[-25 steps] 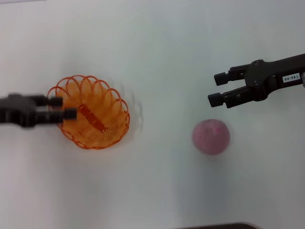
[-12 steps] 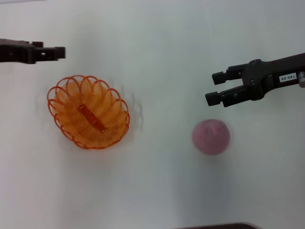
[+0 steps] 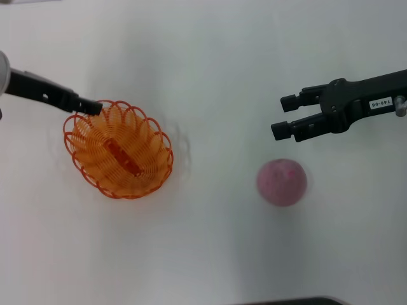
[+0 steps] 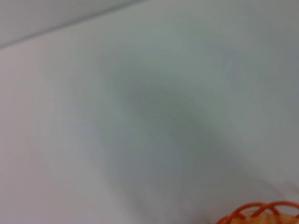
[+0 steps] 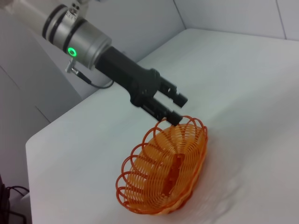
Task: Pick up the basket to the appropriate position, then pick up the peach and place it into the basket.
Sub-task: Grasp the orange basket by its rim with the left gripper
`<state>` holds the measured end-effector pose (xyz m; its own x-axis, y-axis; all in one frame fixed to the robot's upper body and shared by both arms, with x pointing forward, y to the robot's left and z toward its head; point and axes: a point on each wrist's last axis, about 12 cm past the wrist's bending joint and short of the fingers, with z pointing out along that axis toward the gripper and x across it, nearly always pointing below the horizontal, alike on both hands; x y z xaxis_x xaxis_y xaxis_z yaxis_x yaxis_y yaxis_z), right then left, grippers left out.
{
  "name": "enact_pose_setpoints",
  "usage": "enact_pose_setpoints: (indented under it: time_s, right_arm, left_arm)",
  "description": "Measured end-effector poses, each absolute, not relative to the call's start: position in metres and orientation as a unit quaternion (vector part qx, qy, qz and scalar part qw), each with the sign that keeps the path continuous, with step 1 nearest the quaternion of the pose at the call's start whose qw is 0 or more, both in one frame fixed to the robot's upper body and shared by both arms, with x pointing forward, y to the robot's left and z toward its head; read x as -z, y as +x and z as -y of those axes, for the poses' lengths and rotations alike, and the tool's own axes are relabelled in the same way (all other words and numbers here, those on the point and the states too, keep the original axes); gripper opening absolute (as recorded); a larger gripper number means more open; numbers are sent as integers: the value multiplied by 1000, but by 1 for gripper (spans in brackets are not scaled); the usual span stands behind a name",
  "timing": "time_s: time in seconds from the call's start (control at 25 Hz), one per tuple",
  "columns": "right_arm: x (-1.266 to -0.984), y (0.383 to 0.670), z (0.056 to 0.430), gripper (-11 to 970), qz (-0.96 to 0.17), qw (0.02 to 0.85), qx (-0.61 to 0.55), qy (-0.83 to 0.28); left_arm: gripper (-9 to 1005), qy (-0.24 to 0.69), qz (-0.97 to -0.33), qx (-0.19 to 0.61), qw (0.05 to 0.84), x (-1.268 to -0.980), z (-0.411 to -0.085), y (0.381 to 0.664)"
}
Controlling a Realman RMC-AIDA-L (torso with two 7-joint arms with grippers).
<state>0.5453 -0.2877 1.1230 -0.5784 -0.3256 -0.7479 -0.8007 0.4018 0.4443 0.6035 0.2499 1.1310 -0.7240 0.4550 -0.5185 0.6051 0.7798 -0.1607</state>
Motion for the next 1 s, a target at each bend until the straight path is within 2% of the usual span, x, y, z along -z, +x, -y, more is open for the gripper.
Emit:
enact_pose_setpoints:
  time_s: [0.36, 0.68, 1.0]
  right_arm:
    - [-1121, 546, 286, 924, -788, 289, -411, -356]
    - [-1121, 546, 286, 925, -787, 289, -412, -356]
    - [-1121, 546, 286, 925, -788, 290, -412, -355]
  left_arm:
    - [684, 300, -924, 122, 202, -1117, -247, 607]
    - [456, 307, -923, 122, 196, -1115, -242, 606]
    - [166, 295, -920, 153, 206, -1122, -239, 605]
